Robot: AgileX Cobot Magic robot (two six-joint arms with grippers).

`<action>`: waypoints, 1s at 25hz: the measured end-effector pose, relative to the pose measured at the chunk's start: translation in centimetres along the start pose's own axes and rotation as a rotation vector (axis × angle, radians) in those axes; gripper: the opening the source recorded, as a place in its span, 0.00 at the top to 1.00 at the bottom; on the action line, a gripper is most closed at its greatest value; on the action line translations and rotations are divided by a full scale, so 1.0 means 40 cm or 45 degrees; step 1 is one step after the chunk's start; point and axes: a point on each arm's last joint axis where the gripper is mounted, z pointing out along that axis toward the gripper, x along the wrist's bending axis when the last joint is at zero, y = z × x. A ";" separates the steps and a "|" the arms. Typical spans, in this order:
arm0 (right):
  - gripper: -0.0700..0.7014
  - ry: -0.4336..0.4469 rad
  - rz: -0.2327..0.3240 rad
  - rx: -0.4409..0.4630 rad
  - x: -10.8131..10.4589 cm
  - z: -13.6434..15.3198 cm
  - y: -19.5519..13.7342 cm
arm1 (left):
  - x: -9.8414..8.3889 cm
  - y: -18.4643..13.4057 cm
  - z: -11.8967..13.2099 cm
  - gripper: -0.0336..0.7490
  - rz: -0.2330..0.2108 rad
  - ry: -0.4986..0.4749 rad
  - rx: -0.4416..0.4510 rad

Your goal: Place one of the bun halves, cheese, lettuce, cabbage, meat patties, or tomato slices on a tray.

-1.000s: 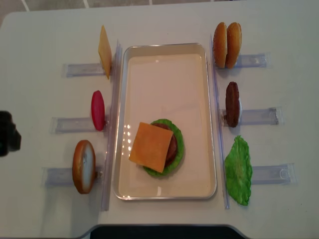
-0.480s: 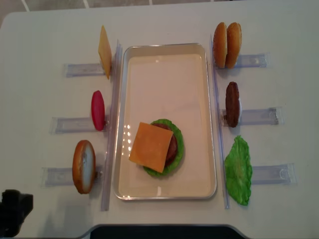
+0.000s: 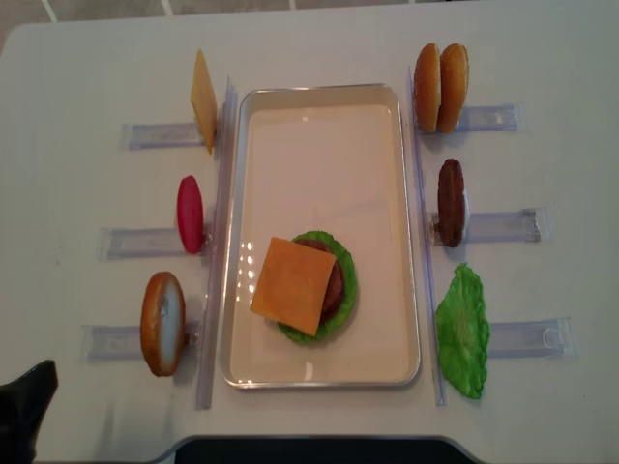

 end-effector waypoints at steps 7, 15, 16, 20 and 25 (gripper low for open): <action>0.21 0.000 0.000 0.000 0.000 0.000 0.000 | -0.001 -0.033 -0.043 0.12 0.004 0.001 -0.193; 0.21 0.000 0.000 0.000 0.000 0.000 0.000 | -0.001 -0.035 -0.045 0.12 0.004 0.000 -0.202; 0.21 0.000 0.000 0.000 0.000 0.000 0.000 | -0.001 -0.035 -0.045 0.13 0.004 0.000 -0.202; 0.21 0.000 0.000 0.000 0.000 0.000 0.000 | -0.001 -0.035 -0.045 0.12 0.004 0.000 -0.202; 0.21 0.000 0.000 0.000 0.000 0.000 0.000 | -0.001 -0.035 -0.045 0.12 0.004 0.000 -0.202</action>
